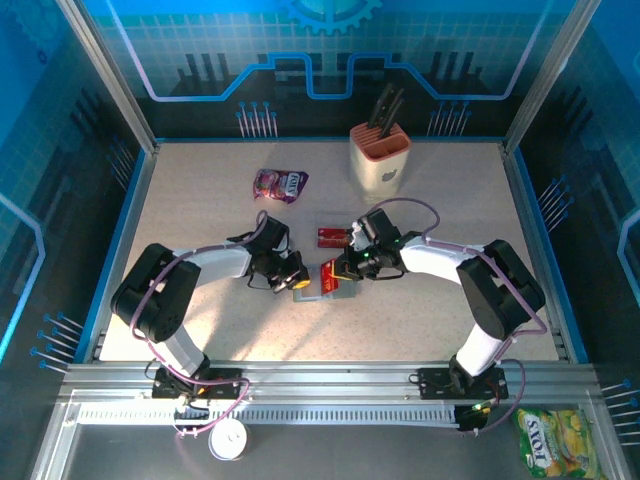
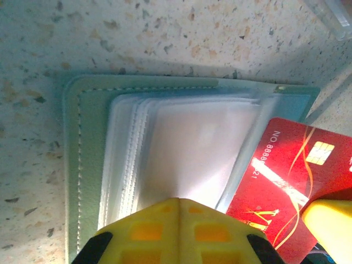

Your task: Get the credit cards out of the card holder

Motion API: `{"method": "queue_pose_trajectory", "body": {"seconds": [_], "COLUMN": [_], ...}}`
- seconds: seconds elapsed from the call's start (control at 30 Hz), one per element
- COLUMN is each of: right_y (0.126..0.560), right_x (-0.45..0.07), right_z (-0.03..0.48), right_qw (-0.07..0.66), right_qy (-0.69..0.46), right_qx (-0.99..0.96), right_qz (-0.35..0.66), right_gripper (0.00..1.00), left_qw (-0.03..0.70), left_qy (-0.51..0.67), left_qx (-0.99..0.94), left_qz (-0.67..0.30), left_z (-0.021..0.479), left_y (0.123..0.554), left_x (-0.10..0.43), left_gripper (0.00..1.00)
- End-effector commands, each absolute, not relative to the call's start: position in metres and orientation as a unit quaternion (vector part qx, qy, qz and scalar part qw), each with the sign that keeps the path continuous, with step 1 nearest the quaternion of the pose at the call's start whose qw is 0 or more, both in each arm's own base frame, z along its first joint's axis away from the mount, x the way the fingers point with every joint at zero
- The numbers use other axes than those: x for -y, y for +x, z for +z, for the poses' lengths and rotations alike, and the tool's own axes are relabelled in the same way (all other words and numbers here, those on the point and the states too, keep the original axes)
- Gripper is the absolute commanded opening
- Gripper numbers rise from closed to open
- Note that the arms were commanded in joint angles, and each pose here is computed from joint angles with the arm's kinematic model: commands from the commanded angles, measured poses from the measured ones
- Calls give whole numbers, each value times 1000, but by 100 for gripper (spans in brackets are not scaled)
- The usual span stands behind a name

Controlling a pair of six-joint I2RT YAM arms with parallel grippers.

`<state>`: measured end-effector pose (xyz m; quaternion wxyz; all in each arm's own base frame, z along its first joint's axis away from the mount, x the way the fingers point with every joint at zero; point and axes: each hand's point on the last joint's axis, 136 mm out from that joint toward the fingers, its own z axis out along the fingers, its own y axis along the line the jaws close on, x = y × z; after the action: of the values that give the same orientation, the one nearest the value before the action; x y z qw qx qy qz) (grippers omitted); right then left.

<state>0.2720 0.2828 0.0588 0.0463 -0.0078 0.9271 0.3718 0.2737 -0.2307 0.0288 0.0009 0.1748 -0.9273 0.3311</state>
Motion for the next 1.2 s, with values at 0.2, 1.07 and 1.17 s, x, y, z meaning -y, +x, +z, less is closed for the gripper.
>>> {"method": "queue_pose_trajectory", "body": {"seconds": [0.2,1.07,1.17], "right_y": [282,328,336], "right_x": [-269,-249,-248], "right_z": [90,113,115], "right_qw": [74,72,73], "right_qy": [-67,-516,-558], "right_qx": [-937,-835,-811], "right_qz": [335,177,158], "right_gripper": [6,0,0], "left_qw": [-15,-47,-49], "left_qy": [168,172,176], "left_qx": [923,924,923], "left_qz": [346,338,339], "left_z": [53,99,105], "left_y": [284,298,299], "left_x": [238,224,220], "left_gripper": [0,1,2]}}
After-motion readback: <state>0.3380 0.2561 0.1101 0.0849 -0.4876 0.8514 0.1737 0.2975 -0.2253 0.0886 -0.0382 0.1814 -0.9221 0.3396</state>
